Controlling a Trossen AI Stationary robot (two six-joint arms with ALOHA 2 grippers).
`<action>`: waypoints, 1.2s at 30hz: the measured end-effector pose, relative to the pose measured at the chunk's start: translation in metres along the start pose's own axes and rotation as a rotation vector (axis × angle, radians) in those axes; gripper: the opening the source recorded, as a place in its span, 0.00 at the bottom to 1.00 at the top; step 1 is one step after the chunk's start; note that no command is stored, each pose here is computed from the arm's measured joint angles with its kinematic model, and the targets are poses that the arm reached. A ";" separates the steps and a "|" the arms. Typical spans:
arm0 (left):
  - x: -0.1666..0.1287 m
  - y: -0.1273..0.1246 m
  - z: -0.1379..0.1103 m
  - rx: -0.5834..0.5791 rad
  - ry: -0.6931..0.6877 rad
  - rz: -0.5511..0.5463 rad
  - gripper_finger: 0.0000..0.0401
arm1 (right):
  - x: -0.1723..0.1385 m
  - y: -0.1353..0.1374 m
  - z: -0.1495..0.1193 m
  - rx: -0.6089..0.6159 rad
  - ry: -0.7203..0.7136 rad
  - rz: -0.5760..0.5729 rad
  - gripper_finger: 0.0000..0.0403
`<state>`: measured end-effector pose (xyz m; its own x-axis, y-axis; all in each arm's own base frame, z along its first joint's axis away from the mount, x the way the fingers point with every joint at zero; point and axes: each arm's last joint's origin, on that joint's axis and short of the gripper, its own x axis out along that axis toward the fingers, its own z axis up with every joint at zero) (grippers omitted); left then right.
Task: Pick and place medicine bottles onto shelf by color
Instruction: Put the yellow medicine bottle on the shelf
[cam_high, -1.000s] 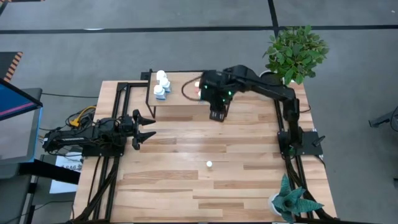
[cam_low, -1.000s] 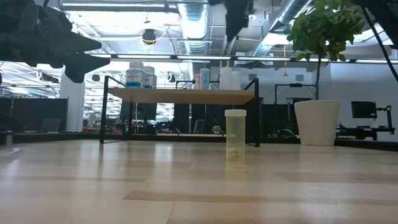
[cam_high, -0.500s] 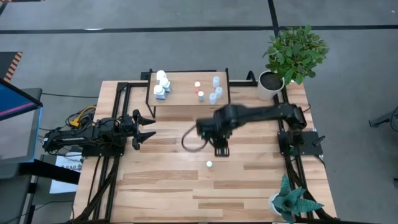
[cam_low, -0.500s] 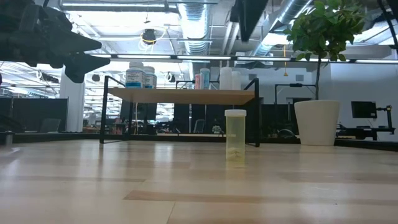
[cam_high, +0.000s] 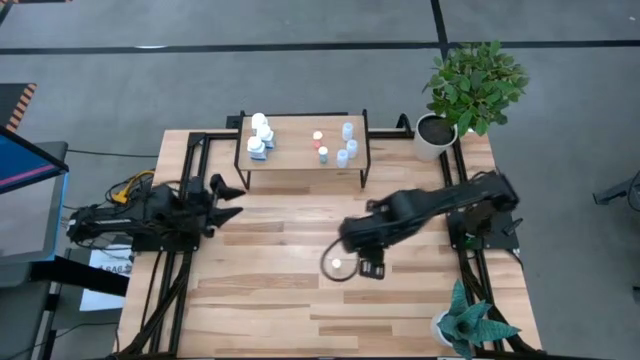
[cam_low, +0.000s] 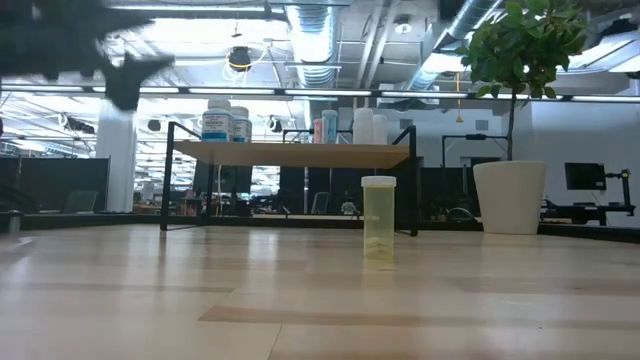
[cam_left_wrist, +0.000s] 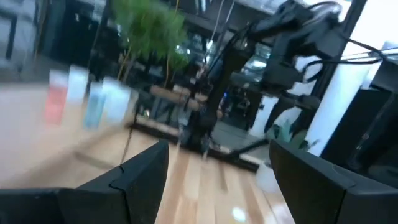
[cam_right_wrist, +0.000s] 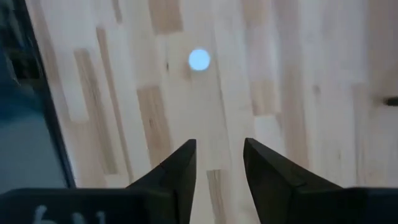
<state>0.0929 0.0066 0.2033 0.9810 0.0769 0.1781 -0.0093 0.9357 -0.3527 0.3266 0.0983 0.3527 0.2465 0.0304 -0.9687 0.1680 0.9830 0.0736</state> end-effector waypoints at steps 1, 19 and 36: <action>0.001 -0.004 0.010 0.023 -0.013 -0.001 0.66 | -0.012 -0.001 -0.005 0.034 -0.042 -0.006 0.37; 0.149 -0.050 0.048 0.252 0.725 0.042 0.66 | -0.095 -0.006 -0.067 0.219 -0.396 -0.141 0.31; 0.260 -0.080 -0.076 0.237 1.066 -0.016 0.66 | -0.105 0.002 -0.093 0.073 -0.359 -0.147 0.31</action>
<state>0.3633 -0.0744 0.2080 0.6442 -0.1668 -0.7464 0.0804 0.9853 -0.1508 0.2117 0.1138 0.4327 0.5304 -0.1879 -0.8266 0.2910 0.9562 -0.0307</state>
